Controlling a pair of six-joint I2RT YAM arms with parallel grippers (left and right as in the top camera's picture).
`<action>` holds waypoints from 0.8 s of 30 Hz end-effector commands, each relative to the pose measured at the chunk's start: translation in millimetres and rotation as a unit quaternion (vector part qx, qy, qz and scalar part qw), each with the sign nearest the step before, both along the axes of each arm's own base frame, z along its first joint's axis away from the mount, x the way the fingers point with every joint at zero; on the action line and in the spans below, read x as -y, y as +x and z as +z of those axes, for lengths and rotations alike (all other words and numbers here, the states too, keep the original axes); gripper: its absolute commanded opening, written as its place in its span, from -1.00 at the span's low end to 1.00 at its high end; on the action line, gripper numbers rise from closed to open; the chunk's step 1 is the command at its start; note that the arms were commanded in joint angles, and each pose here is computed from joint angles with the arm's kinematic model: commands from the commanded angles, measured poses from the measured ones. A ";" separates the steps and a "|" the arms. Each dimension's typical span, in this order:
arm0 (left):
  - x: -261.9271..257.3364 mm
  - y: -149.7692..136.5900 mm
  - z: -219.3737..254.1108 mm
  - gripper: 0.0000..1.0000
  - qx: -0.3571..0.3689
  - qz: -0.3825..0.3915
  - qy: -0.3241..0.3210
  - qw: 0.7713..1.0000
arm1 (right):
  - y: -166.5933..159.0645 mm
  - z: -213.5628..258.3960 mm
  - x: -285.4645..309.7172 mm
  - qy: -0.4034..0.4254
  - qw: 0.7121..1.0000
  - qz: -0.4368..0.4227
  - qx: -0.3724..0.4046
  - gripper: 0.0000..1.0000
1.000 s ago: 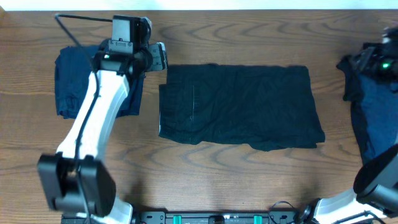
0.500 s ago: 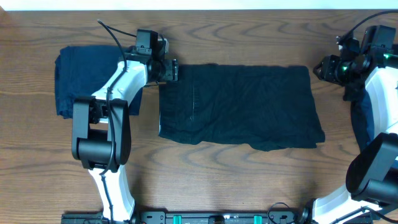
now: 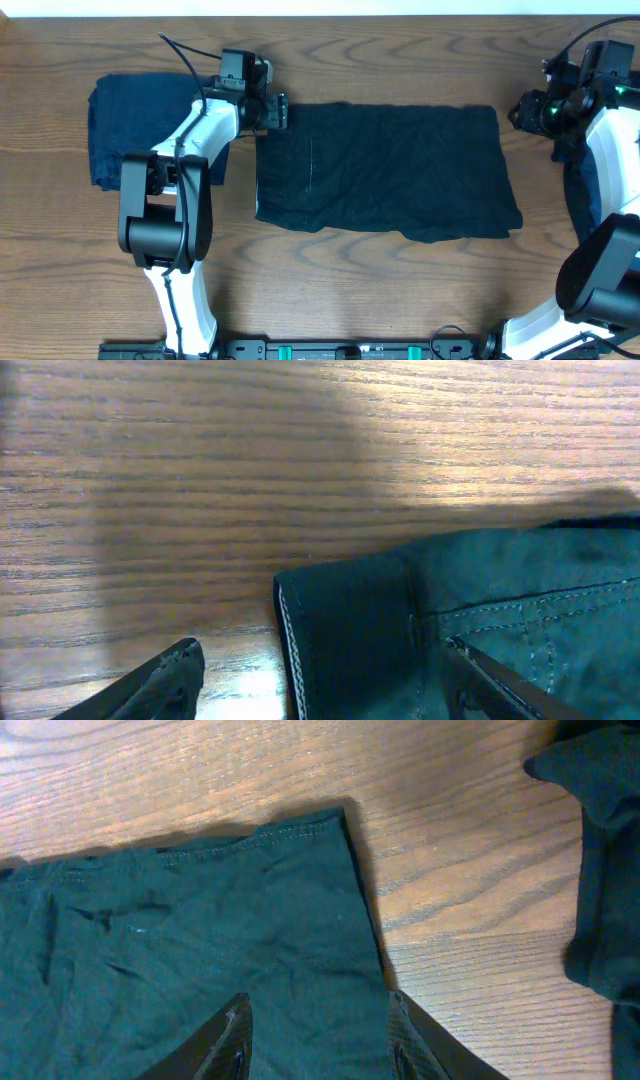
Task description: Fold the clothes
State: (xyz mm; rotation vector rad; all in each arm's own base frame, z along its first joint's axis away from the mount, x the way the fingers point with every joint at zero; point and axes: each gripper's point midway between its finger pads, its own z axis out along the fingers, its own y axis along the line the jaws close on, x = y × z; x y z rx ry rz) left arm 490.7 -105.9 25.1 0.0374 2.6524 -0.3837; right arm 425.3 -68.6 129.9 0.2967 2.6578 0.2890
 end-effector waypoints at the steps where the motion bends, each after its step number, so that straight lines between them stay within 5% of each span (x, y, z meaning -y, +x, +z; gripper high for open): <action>1: 3.0 -5.8 -11.8 0.53 -0.012 -0.010 -0.001 1.000 | -1.7 -7.0 -0.5 -0.006 1.000 0.005 -0.009 -0.15; 16: 23.3 -9.5 -9.8 0.51 -0.011 -0.034 -0.021 0.999 | -1.6 -7.0 -0.4 -0.007 1.000 0.005 -0.009 -0.14; 20: 23.3 -9.4 -9.6 -0.08 -0.010 -0.034 -0.021 0.999 | -0.3 -6.4 -0.1 -0.007 1.000 0.005 -0.006 -0.14; 24: 21.9 -8.3 -7.2 -0.24 -0.008 -0.032 -0.021 0.999 | 4.9 -3.9 1.4 -0.023 0.999 0.030 0.010 -0.34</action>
